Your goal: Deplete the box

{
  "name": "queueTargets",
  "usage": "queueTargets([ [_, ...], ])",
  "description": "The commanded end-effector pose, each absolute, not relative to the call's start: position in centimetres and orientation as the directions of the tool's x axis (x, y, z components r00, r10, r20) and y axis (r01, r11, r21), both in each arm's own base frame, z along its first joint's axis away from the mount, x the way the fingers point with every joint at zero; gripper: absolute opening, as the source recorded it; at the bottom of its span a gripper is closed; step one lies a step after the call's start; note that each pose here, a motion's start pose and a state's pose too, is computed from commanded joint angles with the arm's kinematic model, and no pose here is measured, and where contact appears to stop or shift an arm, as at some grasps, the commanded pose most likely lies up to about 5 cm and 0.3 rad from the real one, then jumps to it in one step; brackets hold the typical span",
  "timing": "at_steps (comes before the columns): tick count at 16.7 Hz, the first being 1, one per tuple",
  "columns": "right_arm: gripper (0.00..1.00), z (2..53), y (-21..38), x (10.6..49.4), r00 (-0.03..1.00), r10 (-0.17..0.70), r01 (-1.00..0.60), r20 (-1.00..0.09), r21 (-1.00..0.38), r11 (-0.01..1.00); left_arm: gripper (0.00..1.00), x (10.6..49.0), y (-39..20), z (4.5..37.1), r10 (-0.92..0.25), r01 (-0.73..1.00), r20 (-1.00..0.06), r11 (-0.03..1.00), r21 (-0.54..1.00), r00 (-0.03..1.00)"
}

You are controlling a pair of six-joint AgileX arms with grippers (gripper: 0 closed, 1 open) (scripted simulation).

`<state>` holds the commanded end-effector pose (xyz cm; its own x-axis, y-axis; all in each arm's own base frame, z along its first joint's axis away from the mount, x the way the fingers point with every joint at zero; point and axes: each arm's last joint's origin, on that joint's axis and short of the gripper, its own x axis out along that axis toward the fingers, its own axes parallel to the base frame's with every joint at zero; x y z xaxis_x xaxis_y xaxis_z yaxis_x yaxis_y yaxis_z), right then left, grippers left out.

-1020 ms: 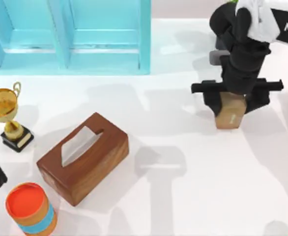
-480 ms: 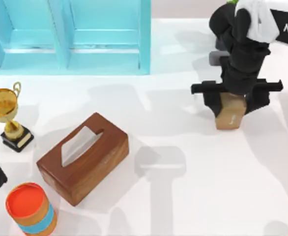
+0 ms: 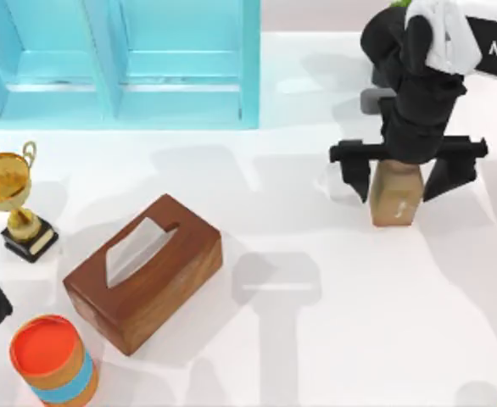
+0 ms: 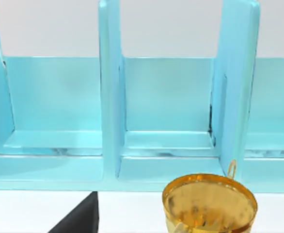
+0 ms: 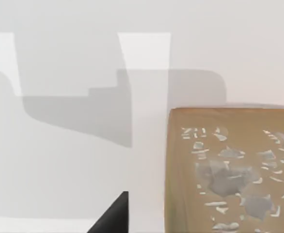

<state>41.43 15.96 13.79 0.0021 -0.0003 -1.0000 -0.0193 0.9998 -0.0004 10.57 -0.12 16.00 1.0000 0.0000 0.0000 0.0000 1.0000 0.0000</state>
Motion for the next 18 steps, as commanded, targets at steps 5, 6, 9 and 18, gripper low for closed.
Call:
queueTargets([
  [5,1.0,13.8,16.0,41.4,0.002,0.0,-0.019,-1.0,0.0,1.0,1.0,10.6,-0.1,16.0,0.0,0.0,0.0,1.0,0.0,1.0],
  [6,1.0,13.8,16.0,41.4,0.002,0.0,-0.019,-1.0,0.0,1.0,1.0,10.6,-0.1,16.0,0.0,0.0,0.0,1.0,0.0,1.0],
  [9,1.0,13.9,15.9,41.5,0.003,0.0,-0.018,-1.0,0.0,1.0,1.0,10.6,-0.1,16.0,0.0,0.0,0.0,1.0,0.0,1.0],
  [18,1.0,21.5,15.9,41.5,0.001,-0.001,-0.019,-1.0,-0.001,1.0,1.0,10.6,-0.1,16.0,0.0,0.0,0.0,1.0,0.0,1.0],
])
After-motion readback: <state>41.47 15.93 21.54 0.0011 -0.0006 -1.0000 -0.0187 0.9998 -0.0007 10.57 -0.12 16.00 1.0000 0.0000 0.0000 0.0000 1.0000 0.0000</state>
